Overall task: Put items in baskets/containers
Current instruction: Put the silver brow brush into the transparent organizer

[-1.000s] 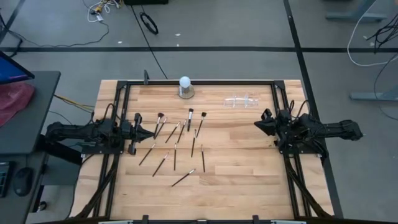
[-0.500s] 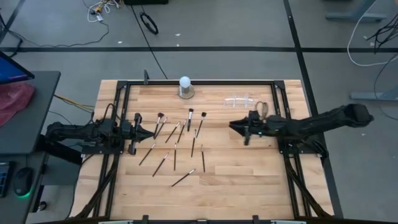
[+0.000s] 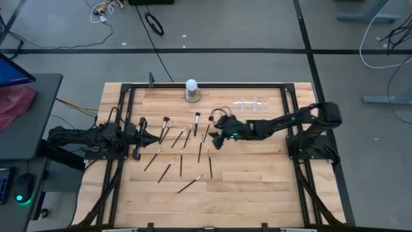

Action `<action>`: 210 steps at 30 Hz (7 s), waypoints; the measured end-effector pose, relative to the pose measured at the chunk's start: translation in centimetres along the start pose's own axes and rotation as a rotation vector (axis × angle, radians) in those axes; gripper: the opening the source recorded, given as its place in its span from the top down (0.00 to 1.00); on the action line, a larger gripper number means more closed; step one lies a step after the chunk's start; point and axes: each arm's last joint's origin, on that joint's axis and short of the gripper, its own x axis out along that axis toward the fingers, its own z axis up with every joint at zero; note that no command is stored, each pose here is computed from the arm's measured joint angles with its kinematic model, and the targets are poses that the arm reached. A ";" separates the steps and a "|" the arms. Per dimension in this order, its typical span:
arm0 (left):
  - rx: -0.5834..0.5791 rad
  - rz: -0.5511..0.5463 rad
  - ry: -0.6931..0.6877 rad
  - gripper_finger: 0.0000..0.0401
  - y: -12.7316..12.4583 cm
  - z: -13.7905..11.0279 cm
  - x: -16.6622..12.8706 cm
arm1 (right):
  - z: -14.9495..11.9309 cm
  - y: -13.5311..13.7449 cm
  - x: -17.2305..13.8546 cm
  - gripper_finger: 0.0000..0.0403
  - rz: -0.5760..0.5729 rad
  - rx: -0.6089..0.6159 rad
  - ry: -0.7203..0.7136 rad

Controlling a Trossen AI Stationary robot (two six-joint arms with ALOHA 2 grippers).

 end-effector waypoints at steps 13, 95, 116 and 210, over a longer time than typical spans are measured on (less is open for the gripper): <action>-0.010 0.051 -0.002 0.99 0.2 0.0 0.0 | 1.1 -2.2 5.1 0.40 -0.209 0.030 0.102; 0.146 -0.004 0.173 0.70 -0.8 -2.9 17.5 | -4.8 -2.6 -2.1 0.98 0.620 -0.295 -0.349; 0.433 -0.329 -0.039 0.44 -3.5 1.5 22.9 | -4.5 -0.3 -4.3 0.98 1.054 -0.307 -0.397; 0.151 -0.044 0.182 0.85 -2.1 1.8 24.7 | -6.3 2.7 -7.0 0.97 0.264 -0.409 -0.367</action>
